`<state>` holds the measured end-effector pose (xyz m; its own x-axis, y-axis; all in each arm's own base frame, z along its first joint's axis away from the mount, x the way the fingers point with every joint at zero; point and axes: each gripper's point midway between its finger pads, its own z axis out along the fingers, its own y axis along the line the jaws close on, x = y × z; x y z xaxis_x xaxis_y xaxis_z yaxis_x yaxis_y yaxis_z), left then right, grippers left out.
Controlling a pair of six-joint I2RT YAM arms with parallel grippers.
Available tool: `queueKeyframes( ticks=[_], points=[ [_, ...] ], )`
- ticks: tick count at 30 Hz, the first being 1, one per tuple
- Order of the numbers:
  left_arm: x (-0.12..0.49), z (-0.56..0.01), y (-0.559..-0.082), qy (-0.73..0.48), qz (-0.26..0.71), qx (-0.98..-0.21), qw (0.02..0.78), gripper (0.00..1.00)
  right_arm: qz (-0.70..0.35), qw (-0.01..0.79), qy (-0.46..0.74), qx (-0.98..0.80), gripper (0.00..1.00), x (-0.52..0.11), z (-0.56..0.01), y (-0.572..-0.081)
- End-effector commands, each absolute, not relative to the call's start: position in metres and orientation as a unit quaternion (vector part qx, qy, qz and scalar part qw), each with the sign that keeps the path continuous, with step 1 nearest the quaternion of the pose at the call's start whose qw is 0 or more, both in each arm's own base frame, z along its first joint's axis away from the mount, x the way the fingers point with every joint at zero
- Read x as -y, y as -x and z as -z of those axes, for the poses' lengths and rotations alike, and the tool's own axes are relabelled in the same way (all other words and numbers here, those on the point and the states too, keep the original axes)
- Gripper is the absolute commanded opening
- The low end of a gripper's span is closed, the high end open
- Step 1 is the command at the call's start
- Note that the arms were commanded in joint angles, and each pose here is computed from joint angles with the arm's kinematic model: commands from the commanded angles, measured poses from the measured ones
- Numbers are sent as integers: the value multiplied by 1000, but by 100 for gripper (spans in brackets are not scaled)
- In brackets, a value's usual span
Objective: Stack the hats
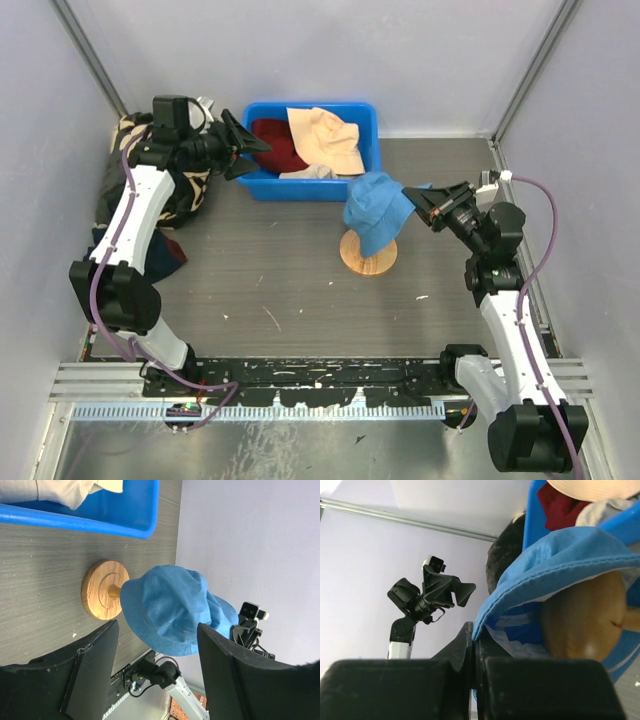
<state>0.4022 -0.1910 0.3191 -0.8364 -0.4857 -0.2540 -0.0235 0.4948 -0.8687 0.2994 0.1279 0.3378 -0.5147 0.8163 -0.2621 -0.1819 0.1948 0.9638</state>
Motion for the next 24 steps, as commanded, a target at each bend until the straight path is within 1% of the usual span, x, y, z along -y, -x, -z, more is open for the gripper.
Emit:
queueKeyframes(
  ticks=[1,8,14,16,18,20,22,24],
  points=[
    [202,-322,-402,130,491,-827,241,71,-581,423,-231,-656,1,-127,-328,-285],
    [208,-314,-403,127,488,-831,235,70,-558,392,-272,-679,1,-115,-264,-267],
    [211,-310,-403,124,488,-833,229,70,-541,373,-304,-690,1,-99,-223,-265],
    [212,-309,-403,122,488,-833,228,70,-535,374,-317,-688,3,-95,-212,-267],
    [213,-308,-403,122,489,-834,226,70,-536,372,-328,-683,10,-92,-203,-270],
    [214,-307,-403,120,490,-834,225,69,-530,374,-334,-684,23,-89,-195,-273],
    [215,-306,-404,118,490,-834,223,69,-519,373,-339,-690,42,-87,-187,-277],
    [215,-306,-404,117,491,-834,222,69,-508,371,-345,-696,50,-84,-178,-280]
  ],
)
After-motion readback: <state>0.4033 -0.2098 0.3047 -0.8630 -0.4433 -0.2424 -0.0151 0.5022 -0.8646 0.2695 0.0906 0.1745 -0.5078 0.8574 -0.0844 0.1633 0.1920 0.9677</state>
